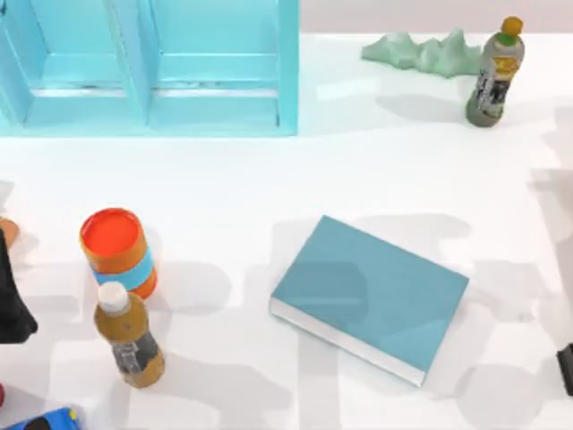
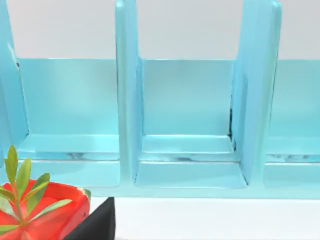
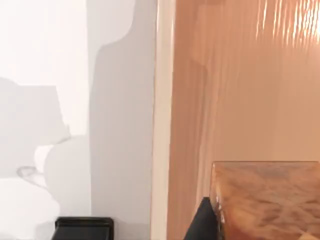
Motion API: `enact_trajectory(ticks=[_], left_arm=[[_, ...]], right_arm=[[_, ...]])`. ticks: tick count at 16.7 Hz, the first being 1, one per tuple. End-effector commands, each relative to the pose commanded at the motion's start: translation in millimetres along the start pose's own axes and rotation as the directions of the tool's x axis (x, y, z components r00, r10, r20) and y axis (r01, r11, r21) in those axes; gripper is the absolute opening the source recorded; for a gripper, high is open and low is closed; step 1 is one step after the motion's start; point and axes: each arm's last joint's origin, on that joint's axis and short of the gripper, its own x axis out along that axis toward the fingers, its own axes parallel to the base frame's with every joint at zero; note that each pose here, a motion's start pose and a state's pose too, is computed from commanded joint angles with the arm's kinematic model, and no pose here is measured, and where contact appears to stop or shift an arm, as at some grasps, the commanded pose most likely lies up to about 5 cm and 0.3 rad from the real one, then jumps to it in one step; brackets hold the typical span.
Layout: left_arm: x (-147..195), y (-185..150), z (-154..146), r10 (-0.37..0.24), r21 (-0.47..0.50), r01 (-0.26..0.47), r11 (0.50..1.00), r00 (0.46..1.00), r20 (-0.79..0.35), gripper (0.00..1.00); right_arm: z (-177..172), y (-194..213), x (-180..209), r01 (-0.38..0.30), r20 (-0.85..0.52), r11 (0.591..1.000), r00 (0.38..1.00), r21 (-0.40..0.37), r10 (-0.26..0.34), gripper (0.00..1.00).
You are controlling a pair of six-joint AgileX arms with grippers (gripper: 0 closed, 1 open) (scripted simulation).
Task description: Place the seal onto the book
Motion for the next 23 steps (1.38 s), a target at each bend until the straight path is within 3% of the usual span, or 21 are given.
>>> enact_trajectory(ticks=[5,15,18,23], left_arm=[[0,0,0,0.0,0.0,0.0,1.0,1.0,0.0,1.0],[0,0,0,0.0,0.0,0.0,1.0,1.0,0.0,1.0],[0,0,0,0.0,0.0,0.0,1.0,1.0,0.0,1.0],[0,0,0,0.0,0.0,0.0,1.0,1.0,0.0,1.0]], right_arm=[[-2,41,-10,-0.017,-0.111,0.999,0.994,0.035,0.021,0.0],[10,57,9,-0.024,-0.137,0.999,0.99,0.046,0.03,0.0],[17,100,24,-0.023,-0.144,0.999,0.989,0.045,0.029,0.0],[9,205,57,-0.02,-0.147,0.999,0.989,0.045,0.026,0.0]])
